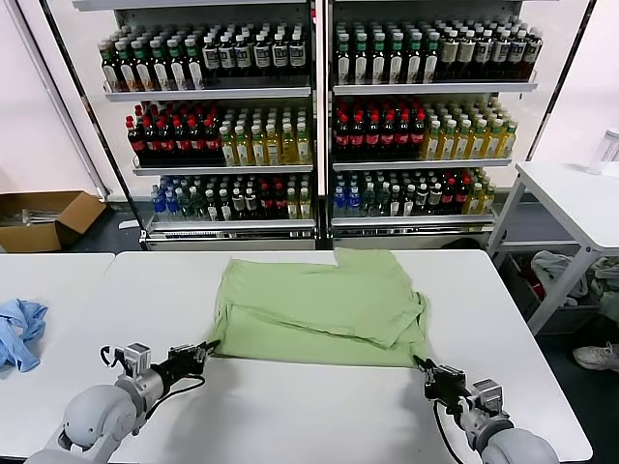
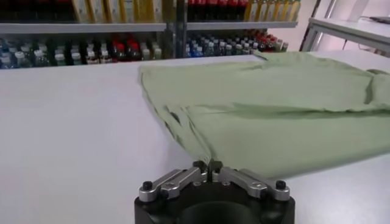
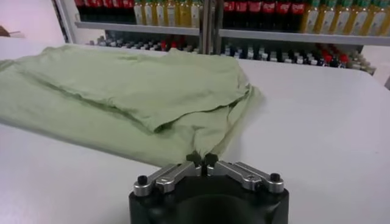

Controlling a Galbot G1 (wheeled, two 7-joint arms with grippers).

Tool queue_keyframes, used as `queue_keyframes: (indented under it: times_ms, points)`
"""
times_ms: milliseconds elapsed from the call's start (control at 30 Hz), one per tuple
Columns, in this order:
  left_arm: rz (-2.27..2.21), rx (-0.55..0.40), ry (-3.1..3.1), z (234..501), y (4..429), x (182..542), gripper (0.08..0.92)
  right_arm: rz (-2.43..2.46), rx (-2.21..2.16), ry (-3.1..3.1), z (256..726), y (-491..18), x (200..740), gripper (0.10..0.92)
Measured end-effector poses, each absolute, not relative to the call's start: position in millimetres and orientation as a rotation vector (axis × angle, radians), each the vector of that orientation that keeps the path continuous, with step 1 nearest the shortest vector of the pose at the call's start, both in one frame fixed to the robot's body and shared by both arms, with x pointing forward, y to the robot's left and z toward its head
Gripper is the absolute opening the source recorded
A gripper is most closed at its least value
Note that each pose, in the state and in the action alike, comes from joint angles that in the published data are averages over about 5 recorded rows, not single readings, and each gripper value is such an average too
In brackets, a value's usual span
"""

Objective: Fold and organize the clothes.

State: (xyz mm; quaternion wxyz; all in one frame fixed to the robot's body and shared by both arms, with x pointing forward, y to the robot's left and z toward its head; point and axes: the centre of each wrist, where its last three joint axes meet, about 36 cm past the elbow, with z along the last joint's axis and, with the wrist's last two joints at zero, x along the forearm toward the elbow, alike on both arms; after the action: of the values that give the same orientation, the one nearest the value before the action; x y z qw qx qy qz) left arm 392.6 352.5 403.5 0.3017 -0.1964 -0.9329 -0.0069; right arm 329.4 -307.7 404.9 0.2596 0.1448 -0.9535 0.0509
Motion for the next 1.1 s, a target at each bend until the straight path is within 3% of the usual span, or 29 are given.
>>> queue_keyframes:
  times_ms: [700,900,1100]
  points:
    - [-0.104,-0.438,-2.412,434,363,288,0.09,0.179,0.476,-2.513,434,-286,252,0.137]
    - [-0.125,-0.428,-2.416,442,367,278,0.132,0.184,0.48,-2.527,442,-285,244,0.273]
    - [-0.154,-0.428,-2.437,455,370,279,0.299,0.182,0.487,-2.557,449,-294,247,0.447]
